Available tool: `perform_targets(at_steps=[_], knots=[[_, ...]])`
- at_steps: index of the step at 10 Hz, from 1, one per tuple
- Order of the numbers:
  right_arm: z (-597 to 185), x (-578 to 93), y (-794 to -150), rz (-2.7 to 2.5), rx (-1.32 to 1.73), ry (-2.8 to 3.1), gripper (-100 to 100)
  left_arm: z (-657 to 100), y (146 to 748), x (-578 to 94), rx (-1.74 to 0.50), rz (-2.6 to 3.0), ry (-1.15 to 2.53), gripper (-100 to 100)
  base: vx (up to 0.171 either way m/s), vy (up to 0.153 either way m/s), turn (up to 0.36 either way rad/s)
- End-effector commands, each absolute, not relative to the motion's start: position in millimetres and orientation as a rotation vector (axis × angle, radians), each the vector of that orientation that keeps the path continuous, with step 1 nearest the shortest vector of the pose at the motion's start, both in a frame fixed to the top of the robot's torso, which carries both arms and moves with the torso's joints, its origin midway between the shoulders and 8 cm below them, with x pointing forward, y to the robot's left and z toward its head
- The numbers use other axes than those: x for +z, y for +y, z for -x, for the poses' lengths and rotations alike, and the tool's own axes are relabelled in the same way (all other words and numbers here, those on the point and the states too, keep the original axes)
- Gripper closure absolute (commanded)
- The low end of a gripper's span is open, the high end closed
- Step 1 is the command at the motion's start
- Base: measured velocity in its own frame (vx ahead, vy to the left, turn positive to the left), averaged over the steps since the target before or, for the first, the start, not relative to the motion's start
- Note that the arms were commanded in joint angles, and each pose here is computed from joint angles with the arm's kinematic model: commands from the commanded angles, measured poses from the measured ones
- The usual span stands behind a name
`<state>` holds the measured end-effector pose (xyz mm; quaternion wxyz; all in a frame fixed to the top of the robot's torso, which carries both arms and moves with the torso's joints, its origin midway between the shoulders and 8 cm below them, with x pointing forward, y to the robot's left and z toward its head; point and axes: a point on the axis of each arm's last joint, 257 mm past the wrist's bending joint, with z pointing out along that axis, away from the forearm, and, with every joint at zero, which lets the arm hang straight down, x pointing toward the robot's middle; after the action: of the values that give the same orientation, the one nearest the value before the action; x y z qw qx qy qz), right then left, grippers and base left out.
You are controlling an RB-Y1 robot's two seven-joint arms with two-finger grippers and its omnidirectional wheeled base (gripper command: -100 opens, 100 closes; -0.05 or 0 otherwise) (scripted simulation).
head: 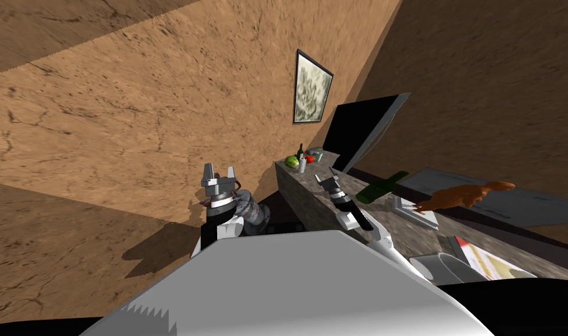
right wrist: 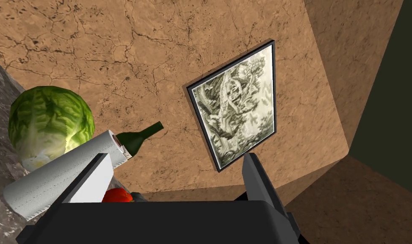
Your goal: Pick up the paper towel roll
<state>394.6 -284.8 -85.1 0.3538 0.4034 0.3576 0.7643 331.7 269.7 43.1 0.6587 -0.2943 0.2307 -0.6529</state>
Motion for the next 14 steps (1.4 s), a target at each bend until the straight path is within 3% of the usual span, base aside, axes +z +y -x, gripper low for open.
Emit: perform_targets(at_steps=[1,14], knots=[[-396.4,-91.4,-286.9,-1.088,2.003,0.917,-100,-331.7,269.7,43.1,-1.478,0.666,0.522,0,-0.026,-0.036,0.099],[-414.7,-177.5,-358.1,-1.674,2.086,0.733,-100,-331.6,269.8,43.0,-1.478,0.666,0.522,0,-0.012,-0.045,0.151]])
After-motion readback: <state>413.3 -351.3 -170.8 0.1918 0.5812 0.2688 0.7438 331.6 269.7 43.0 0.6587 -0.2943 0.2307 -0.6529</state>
